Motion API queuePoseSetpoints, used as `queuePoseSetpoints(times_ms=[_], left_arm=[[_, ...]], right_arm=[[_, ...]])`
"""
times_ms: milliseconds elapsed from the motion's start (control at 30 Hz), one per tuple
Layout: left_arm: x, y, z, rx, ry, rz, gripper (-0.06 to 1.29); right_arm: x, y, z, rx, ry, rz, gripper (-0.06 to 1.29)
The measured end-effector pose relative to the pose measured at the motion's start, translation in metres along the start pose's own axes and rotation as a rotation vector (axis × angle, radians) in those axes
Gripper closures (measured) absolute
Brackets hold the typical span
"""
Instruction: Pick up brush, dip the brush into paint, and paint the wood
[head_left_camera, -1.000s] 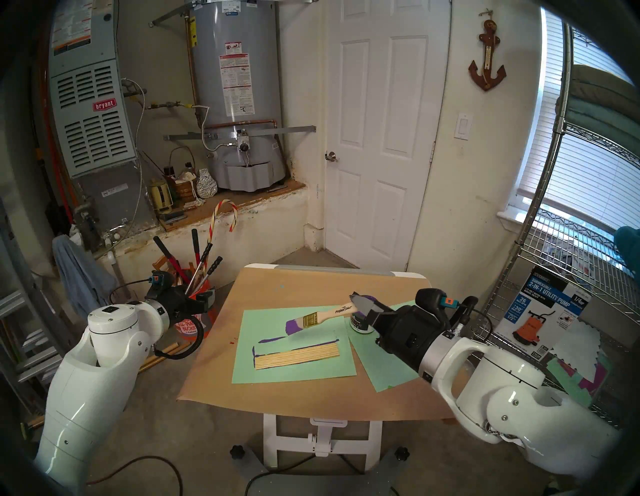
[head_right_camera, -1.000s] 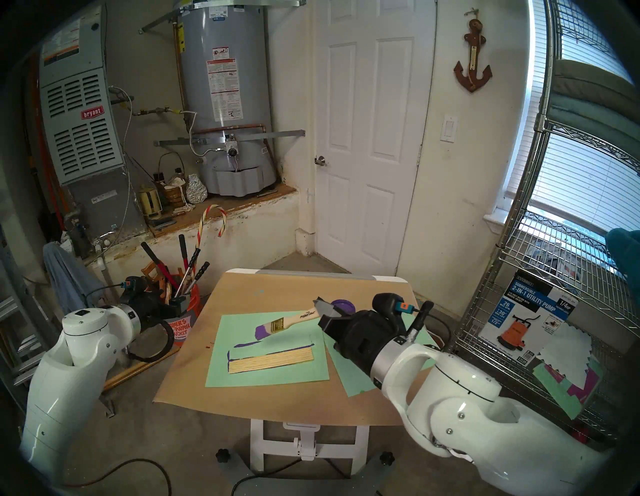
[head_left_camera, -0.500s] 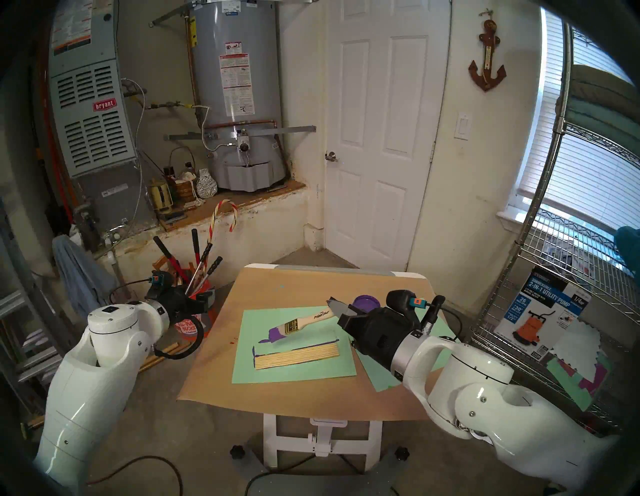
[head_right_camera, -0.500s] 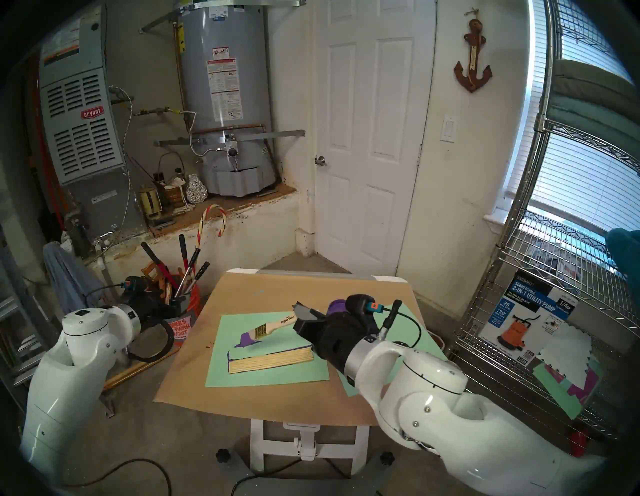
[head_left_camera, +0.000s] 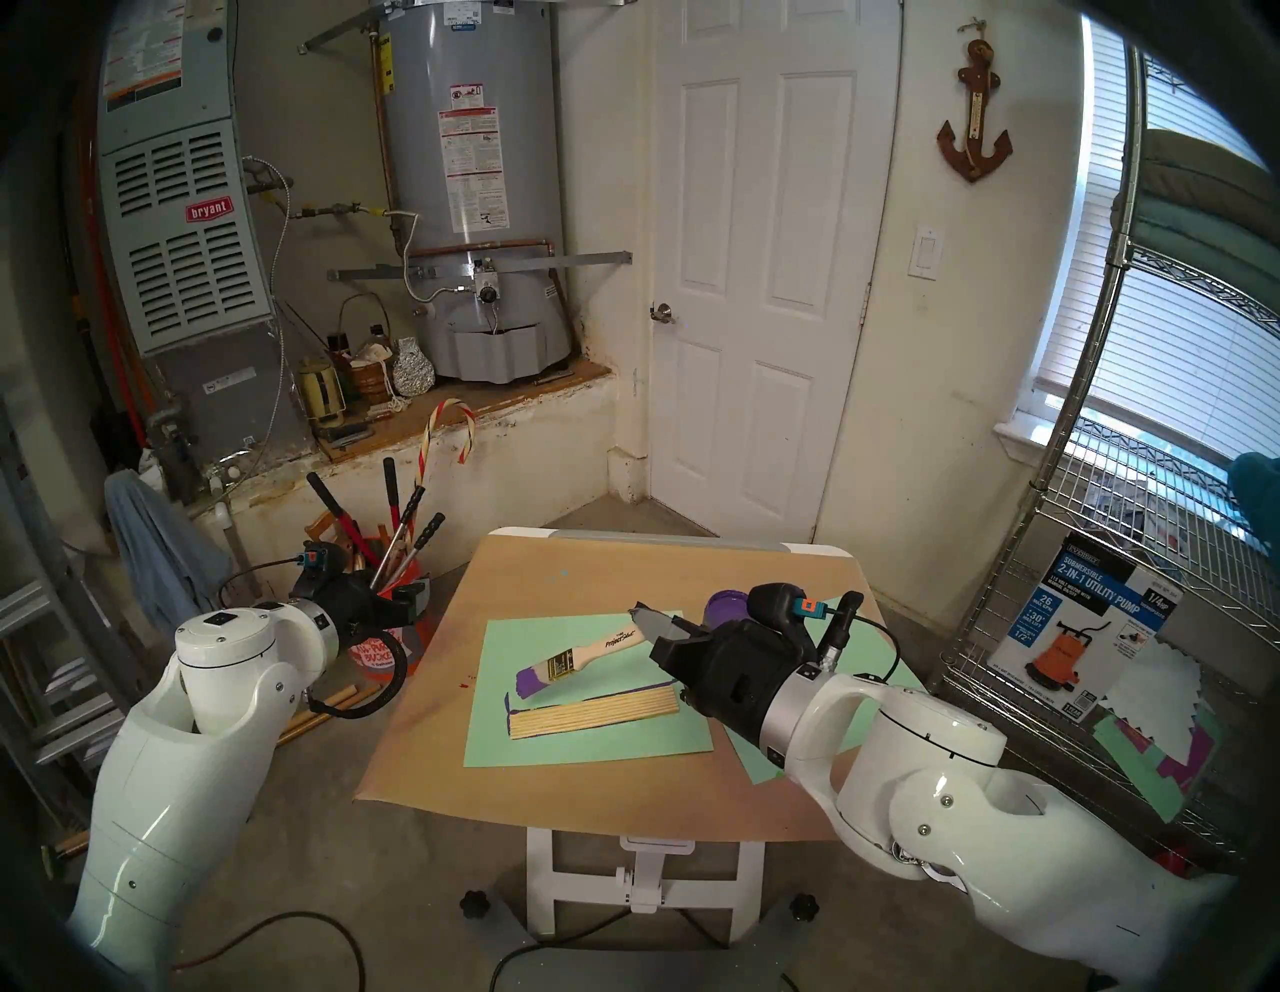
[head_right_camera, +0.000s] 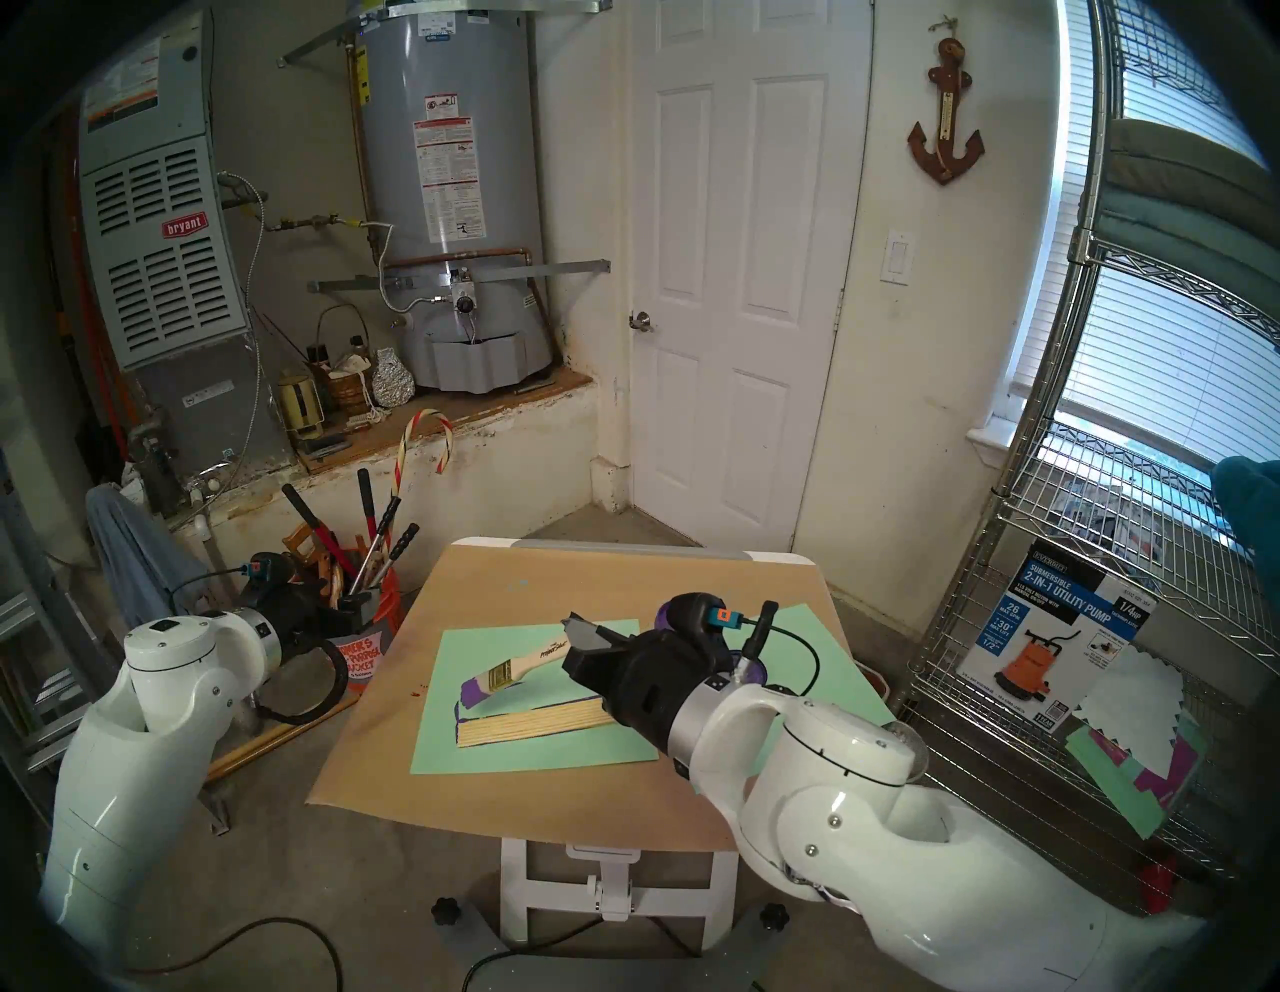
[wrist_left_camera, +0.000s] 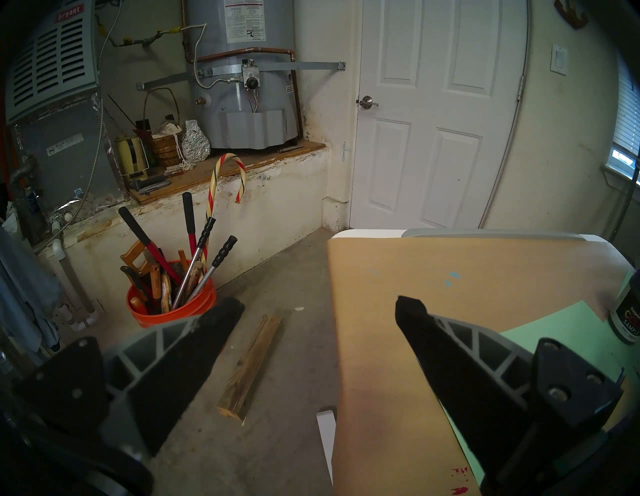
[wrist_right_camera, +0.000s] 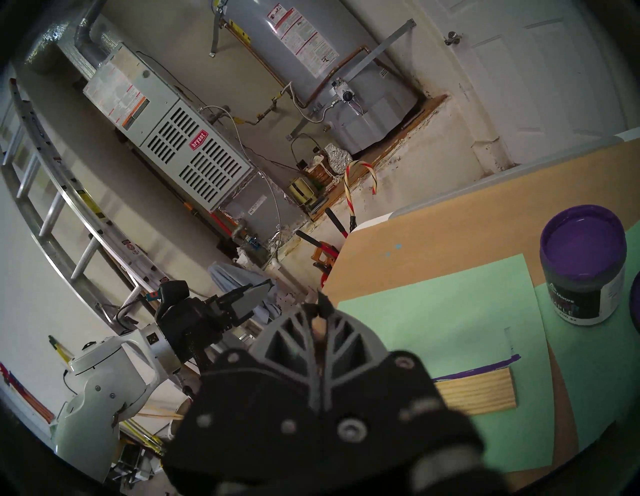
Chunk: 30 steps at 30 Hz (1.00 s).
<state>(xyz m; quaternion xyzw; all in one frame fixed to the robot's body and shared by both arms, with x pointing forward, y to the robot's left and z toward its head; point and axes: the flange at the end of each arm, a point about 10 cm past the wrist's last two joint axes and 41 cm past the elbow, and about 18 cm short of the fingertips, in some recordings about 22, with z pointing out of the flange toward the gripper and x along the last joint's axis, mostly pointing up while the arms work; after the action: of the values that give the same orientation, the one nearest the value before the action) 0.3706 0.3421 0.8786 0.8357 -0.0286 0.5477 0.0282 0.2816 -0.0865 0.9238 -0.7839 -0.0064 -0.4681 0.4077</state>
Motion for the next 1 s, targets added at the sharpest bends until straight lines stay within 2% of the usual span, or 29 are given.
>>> queuePoseSetpoints(times_ms=[1000], left_arm=[[0.000,0.000,0.000,0.000,0.000,0.000,-0.02]], right_arm=[[-0.024,0.002,0.008,-0.012,-0.041,0.006,1.25]])
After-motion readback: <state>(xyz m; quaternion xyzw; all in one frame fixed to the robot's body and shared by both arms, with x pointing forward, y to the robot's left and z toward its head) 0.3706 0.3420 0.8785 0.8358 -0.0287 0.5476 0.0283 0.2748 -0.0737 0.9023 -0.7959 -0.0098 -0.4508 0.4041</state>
